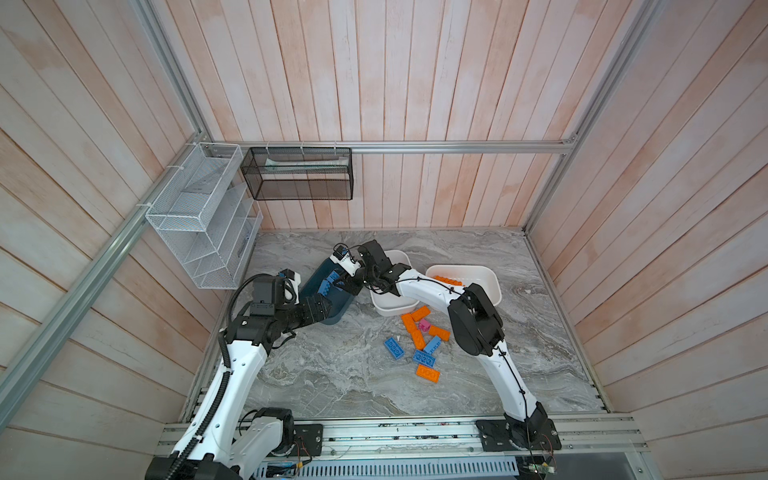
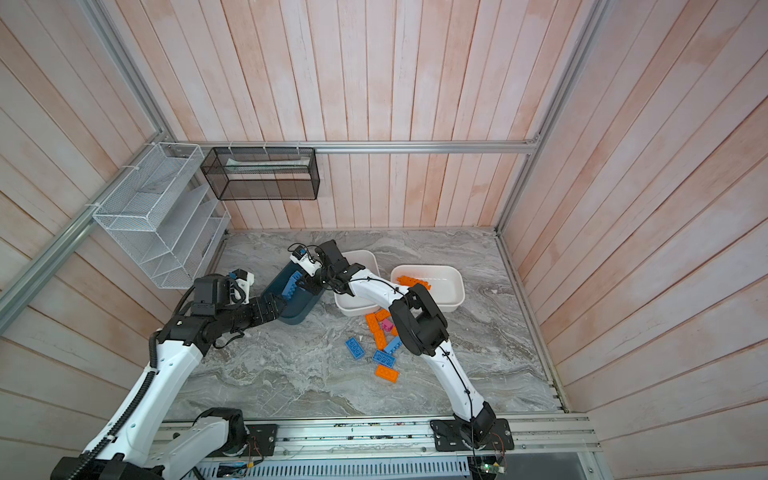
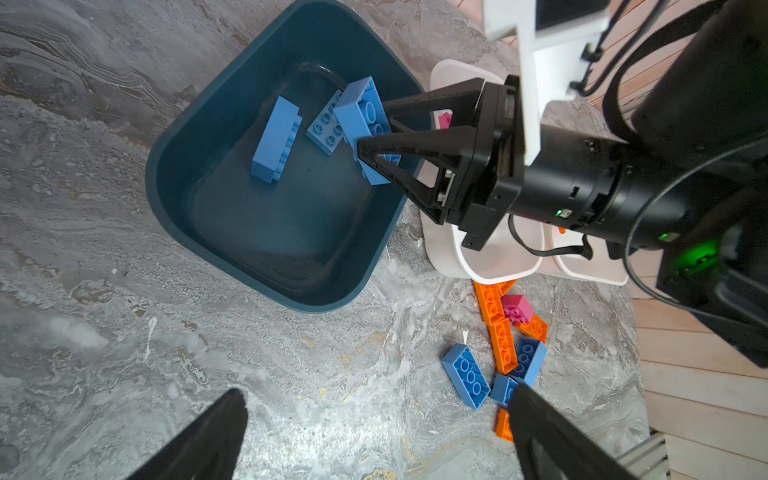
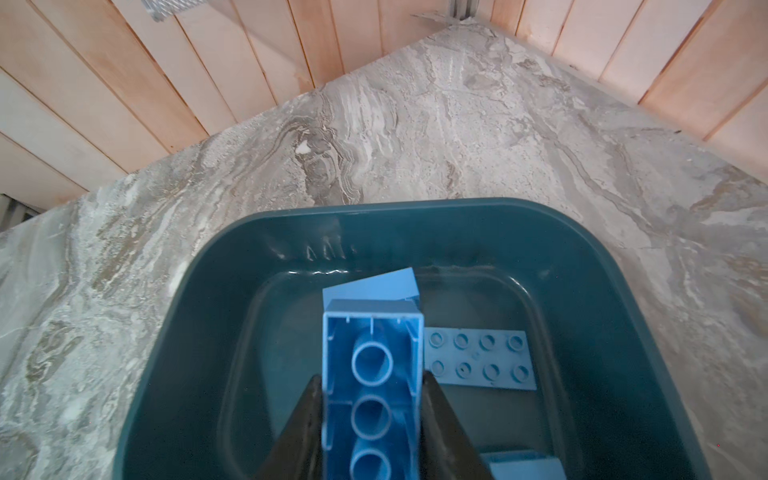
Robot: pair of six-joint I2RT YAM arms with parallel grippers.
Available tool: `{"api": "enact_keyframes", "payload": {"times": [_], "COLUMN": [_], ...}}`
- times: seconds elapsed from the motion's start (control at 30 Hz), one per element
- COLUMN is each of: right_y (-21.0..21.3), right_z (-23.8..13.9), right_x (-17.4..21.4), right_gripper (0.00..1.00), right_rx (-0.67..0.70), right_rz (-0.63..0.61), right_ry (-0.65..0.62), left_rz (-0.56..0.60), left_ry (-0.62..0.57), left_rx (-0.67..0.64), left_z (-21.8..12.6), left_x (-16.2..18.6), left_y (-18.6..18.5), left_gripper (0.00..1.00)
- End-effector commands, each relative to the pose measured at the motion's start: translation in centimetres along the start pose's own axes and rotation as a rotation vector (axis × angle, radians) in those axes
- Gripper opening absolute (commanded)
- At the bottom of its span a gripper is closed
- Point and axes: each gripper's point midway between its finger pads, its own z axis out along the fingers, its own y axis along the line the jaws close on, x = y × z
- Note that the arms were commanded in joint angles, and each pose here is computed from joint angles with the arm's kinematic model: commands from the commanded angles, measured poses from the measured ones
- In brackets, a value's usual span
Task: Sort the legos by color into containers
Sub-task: 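Carry the light blue brick with the right gripper over the teal tub, then open the right gripper to drop the blue brick into the teal tub, then move the right gripper back down over another light blue brick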
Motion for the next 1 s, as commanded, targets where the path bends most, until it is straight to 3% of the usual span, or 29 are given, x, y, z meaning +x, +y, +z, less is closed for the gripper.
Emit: {"api": "enact_keyframes", "payload": {"times": [0.0, 0.13, 0.27, 0.5, 0.63, 0.73, 0.97], "right_y": [-2.0, -2.7, -2.9, -0.7, 2.1, 4.0, 7.1], "right_z": [0.9, 1.4, 0.2, -7.3, -11.7, -14.9, -18.5], "right_x": [1.3, 0.8, -0.3, -2.1, 0.4, 3.6, 11.6], "right_gripper": [0.37, 0.4, 0.52, 0.61, 0.69, 0.72, 0.77], "right_rx": [0.074, 0.096, 0.106, 0.052, 0.015, 0.024, 0.184], "right_rz": [-0.023, -0.049, -0.068, -0.105, -0.08, 0.027, 0.233], "right_ry": [0.035, 0.031, 0.026, 0.022, 0.083, 0.143, 0.307], "left_rz": [-0.004, -0.004, 0.004, -0.001, -0.003, -0.004, -0.015], "left_ry": [-0.012, -0.01, -0.002, -0.004, 0.01, 0.02, 0.029], "left_rx": [-0.018, -0.016, -0.023, 0.005, 0.034, 0.045, 0.061], "left_z": [0.0, 0.2, 0.2, 0.0, 0.2, 0.3, 0.7], "left_x": [0.1, 0.1, 0.2, 0.1, 0.3, 0.3, 0.3], "left_y": [0.5, 0.6, 0.7, 0.2, -0.3, -0.4, -0.6], "left_gripper": [1.0, 1.0, 1.0, 1.0, 1.0, 1.0, 1.0]}}
